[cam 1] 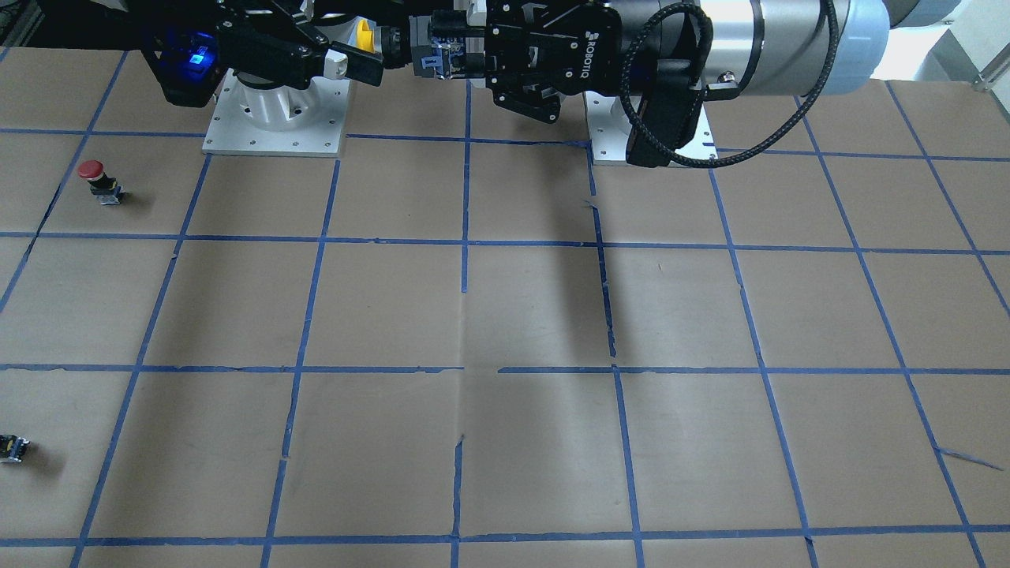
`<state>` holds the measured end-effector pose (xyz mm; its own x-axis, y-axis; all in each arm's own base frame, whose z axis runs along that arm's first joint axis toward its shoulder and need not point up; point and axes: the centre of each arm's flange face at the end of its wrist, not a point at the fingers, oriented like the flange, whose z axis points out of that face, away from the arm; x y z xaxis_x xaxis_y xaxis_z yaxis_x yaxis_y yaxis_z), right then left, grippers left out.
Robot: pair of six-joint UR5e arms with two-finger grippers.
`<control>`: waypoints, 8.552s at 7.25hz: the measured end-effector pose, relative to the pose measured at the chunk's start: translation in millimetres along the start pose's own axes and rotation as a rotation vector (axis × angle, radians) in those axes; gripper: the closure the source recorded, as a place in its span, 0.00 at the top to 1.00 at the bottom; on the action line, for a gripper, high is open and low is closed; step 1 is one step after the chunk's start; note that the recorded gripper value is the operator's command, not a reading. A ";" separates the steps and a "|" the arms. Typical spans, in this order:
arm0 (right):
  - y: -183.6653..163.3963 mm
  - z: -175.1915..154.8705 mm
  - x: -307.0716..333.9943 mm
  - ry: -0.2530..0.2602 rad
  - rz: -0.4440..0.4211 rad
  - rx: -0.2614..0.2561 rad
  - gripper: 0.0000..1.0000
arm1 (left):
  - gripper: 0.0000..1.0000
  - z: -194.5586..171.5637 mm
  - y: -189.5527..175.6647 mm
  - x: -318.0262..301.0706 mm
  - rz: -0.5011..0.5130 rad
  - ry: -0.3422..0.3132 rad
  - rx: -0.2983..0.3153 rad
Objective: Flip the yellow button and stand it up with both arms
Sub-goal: 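Close the right gripper on the yellow button held by the left gripper, then open and withdraw the left gripper while the right gripper carries the button, then lower the yellow button upright onto the table with the right gripper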
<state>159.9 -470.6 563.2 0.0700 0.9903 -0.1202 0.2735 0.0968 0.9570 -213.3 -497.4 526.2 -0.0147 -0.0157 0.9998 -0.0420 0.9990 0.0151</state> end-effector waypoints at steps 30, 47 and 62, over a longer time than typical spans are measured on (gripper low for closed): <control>-219.8 -191.9 -20.9 1.287 -1.703 0.694 0.24 | 0.99 -79.2 -19.7 11.6 0.105 -1.535 -0.147; -427.9 -283.2 16.6 1.133 -1.451 0.972 0.35 | 0.99 -88.6 -34.2 -8.7 0.068 -1.462 -0.123; -435.8 -294.2 20.9 1.140 -1.417 0.971 0.99 | 0.99 -88.8 -35.7 -7.4 0.076 -1.457 -0.111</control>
<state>-240.1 -462.8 221.3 -0.9959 -0.0688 0.0580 -0.0744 0.9921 -0.1014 -123.0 -529.3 519.6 -0.9922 0.0762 0.0988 0.0797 0.9963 0.0324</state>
